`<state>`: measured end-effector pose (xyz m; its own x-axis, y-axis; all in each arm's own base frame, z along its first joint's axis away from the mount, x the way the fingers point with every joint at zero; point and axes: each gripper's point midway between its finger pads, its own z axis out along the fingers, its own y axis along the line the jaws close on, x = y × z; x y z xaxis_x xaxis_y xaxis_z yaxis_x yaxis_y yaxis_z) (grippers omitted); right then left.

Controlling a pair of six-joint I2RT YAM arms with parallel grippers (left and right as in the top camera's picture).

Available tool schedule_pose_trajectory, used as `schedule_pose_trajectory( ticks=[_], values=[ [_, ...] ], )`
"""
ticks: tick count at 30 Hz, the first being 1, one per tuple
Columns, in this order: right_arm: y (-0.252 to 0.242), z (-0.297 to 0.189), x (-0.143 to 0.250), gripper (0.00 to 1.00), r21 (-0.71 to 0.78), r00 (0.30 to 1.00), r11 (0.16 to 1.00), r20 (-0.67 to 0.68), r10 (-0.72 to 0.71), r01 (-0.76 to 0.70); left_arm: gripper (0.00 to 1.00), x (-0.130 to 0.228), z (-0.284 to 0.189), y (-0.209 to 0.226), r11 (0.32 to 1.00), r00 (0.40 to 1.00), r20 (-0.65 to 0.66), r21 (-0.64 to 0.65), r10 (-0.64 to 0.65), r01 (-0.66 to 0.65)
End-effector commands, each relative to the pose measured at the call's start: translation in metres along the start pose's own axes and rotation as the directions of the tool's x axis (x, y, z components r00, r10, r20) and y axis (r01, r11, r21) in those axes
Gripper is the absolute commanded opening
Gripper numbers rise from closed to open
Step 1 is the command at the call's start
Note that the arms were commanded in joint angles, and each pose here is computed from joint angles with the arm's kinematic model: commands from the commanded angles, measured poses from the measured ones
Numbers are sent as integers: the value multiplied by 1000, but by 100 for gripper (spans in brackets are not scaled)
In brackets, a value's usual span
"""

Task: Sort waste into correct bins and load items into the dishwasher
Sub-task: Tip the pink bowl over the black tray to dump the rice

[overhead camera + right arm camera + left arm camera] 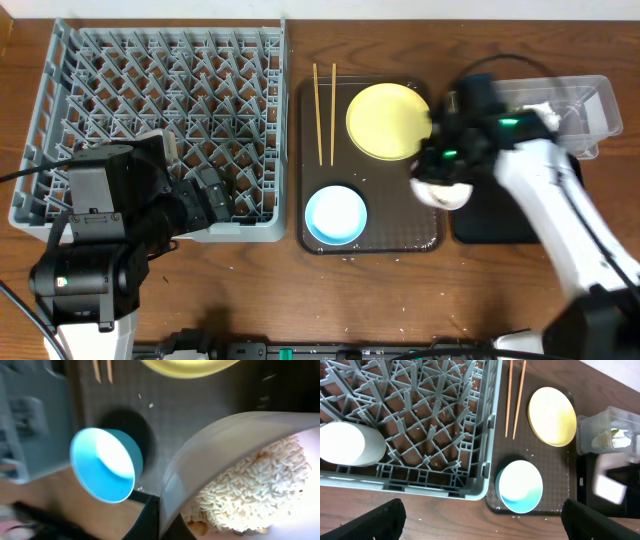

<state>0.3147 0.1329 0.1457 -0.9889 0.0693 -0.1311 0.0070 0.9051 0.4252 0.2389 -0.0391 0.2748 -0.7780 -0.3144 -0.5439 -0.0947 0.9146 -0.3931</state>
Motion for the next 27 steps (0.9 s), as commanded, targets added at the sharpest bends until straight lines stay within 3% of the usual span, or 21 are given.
schedule_pose_trajectory(
  ticks=[1, 9, 15, 27],
  values=[
    [-9, -25, -7, 1, -139, 1000, 990, 25, 5, -2, 100, -2, -2, -4, 1000, 1000, 6, 11, 6, -6],
    [-59, -54, -14, 1, -375, 994, 923, 27, 109, -91, 100, -2, -2, -4, 1000, 1000, 6, 11, 6, -6],
    [-69, -65, -25, 1, -573, 985, 818, 108, 136, -50, 100, -2, -2, -4, 1000, 1000, 6, 11, 6, -6],
    [-110, -36, -11, 1, -607, 960, 788, 149, 238, -102, 100, -2, -2, -4, 1000, 1000, 6, 11, 6, -6]
  ],
)
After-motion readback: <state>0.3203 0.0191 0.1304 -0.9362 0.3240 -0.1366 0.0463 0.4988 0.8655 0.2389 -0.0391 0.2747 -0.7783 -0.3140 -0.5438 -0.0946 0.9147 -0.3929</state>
